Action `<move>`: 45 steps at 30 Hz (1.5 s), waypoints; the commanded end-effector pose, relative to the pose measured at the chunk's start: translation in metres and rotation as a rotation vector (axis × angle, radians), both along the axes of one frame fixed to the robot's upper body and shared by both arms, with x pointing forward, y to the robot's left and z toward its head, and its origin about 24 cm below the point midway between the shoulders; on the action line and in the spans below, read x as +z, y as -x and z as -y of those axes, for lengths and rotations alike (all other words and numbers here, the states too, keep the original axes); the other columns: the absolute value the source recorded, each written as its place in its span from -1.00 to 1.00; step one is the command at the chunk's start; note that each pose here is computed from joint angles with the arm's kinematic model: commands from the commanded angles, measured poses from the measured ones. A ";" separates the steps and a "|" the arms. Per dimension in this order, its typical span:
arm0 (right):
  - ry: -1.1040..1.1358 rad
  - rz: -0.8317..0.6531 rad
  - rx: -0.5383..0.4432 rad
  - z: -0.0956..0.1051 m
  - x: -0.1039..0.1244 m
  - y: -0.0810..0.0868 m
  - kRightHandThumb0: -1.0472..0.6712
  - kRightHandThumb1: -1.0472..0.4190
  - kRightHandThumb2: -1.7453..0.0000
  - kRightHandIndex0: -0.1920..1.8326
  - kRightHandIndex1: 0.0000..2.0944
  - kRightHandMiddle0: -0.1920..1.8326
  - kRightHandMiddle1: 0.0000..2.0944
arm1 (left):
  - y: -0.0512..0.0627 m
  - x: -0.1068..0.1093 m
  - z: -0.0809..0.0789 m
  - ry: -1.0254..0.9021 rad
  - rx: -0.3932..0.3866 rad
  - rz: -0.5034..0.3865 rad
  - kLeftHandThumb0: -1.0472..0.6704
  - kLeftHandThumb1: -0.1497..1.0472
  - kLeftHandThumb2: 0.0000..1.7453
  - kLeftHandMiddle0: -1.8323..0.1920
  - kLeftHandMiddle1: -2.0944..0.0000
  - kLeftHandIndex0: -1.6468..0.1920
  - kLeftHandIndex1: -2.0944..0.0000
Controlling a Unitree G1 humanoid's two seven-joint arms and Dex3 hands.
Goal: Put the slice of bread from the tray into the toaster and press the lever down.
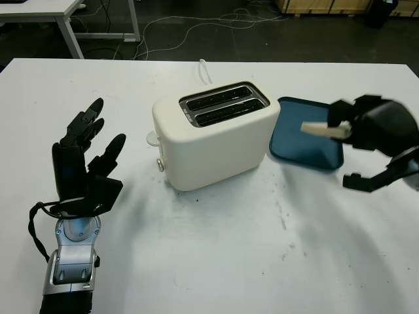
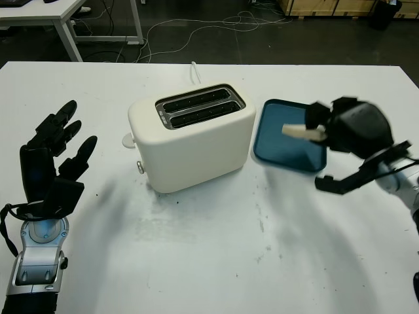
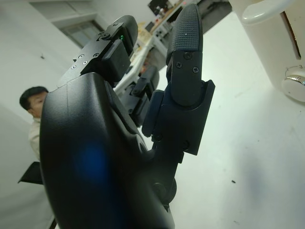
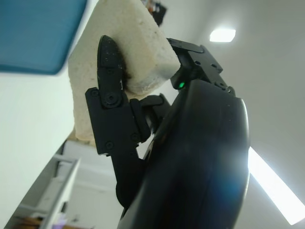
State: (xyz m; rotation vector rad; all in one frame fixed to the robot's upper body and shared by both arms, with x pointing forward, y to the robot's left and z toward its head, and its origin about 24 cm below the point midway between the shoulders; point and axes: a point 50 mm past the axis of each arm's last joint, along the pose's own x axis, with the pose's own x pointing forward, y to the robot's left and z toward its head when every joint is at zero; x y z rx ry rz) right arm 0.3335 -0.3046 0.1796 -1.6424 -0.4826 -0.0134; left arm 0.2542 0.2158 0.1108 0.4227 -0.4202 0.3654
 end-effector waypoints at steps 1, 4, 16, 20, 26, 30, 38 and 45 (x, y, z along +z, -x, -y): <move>-0.074 0.072 0.026 -0.001 0.035 -0.003 -0.14 -0.83 0.72 -0.14 0.67 -0.35 0.60 | 0.001 0.002 -0.001 -0.010 0.008 0.006 -0.55 0.79 -0.69 0.10 1.00 0.15 1.00; -0.191 0.050 0.064 -0.007 0.074 -0.007 -0.14 -0.83 0.70 -0.15 0.67 -0.35 0.59 | 0.001 0.002 -0.002 -0.024 0.013 0.004 -0.54 0.79 -0.69 0.09 0.99 0.15 1.00; -0.464 -0.187 0.409 -0.078 0.176 -0.019 -0.32 -0.83 0.71 0.04 0.67 -0.14 0.67 | 0.002 0.003 -0.002 -0.016 0.010 -0.007 -0.54 0.79 -0.70 0.08 0.99 0.15 1.00; -0.561 -0.351 0.482 -0.101 0.185 -0.027 -0.24 -0.83 0.73 0.15 0.66 0.00 0.62 | 0.002 0.003 -0.003 -0.019 0.008 -0.008 -0.54 0.79 -0.70 0.09 1.00 0.16 1.00; -0.584 -0.546 0.498 -0.136 0.180 -0.032 -0.21 -0.83 0.73 0.25 0.67 0.09 0.65 | 0.002 0.004 -0.002 -0.023 0.014 -0.009 -0.54 0.79 -0.70 0.08 0.99 0.15 1.00; -0.525 -0.619 0.521 -0.152 0.165 -0.035 -0.17 -0.83 0.64 0.25 0.67 0.07 0.67 | 0.002 0.003 -0.002 -0.024 0.013 -0.008 -0.54 0.79 -0.70 0.08 0.99 0.15 1.00; -0.406 -0.662 0.509 -0.166 0.132 -0.046 -0.24 -0.83 0.56 0.25 0.67 0.06 0.67 | 0.002 0.003 -0.003 -0.016 0.014 -0.006 -0.54 0.79 -0.70 0.09 1.00 0.15 1.00; -0.359 -0.681 0.539 -0.169 0.115 -0.050 -0.39 -0.83 0.53 0.26 0.67 0.07 0.67 | 0.002 0.002 -0.003 -0.030 0.016 -0.004 -0.54 0.79 -0.70 0.08 1.00 0.15 1.00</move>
